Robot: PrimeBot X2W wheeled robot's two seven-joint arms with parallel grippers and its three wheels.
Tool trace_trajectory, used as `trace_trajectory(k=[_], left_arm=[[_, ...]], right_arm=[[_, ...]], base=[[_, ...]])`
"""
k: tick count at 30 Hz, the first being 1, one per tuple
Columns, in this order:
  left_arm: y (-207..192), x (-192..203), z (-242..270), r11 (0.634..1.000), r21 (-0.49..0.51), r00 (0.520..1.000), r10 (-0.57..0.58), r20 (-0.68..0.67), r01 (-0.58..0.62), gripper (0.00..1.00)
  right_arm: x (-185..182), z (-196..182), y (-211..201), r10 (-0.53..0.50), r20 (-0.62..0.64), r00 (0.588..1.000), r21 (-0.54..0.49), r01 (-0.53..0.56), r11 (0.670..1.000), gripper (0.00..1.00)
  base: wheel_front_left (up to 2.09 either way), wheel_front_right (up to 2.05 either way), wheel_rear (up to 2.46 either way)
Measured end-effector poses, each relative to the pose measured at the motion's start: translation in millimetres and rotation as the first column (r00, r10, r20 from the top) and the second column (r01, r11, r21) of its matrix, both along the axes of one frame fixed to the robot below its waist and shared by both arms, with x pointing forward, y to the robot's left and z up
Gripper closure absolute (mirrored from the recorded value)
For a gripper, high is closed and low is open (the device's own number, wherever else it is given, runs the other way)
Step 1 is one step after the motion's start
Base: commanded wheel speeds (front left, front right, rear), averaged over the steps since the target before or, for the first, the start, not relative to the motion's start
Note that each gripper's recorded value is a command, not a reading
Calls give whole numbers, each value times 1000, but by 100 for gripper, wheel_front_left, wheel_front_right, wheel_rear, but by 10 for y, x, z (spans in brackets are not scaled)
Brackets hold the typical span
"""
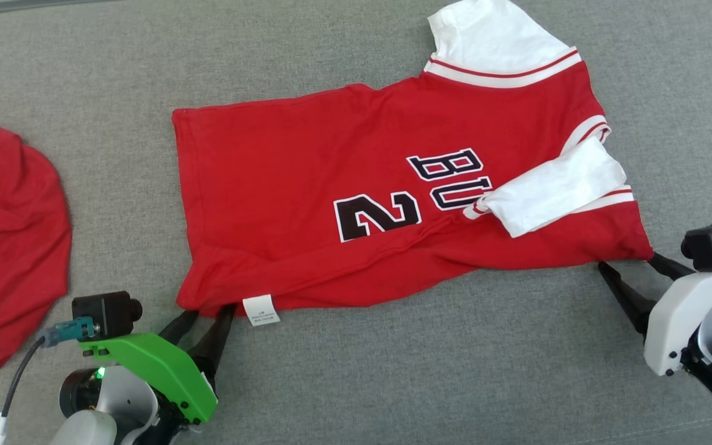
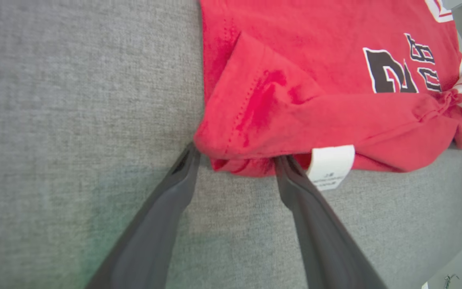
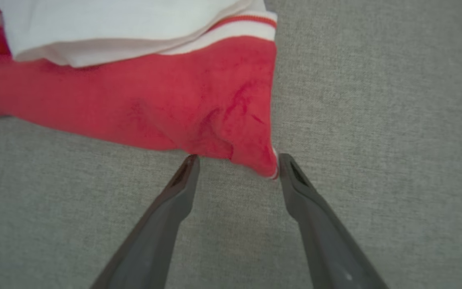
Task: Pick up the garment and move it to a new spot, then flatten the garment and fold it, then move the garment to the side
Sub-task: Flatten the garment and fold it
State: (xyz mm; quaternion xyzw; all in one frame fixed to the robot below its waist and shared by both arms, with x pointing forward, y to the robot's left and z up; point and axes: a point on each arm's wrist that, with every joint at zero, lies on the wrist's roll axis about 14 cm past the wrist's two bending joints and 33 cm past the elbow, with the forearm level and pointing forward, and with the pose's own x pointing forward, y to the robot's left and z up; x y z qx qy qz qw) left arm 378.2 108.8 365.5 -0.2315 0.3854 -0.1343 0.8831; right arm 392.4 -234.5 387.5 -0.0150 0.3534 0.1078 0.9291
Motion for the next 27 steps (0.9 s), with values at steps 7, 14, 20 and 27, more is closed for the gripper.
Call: trace_trajectory(k=[7, 14, 20, 27], left_arm=[[-95, 83, -40, 999, -23, 999, -43, -4, 42, 100], [-81, 87, 66, 997, -62, 999, -50, -2, 50, 100], [-33, 69, 331, 993, -93, 997, -75, 27, 78, 100], [6, -92, 715, 983, -133, 992, -116, 53, 123, 100]], right_arm=[[73, -167, 22, 17, -68, 998, -15, -18, 1000, 50], [143, -87, 123, 22, -63, 998, 81, -17, 997, 100], [120, 192, -10, 47, -65, 997, 96, -40, 995, 100], [-33, 558, -283, 51, -118, 992, 95, -39, 995, 100]], base=[[0, 0, 0], [0, 0, 0], [0, 0, 0], [0, 0, 0]])
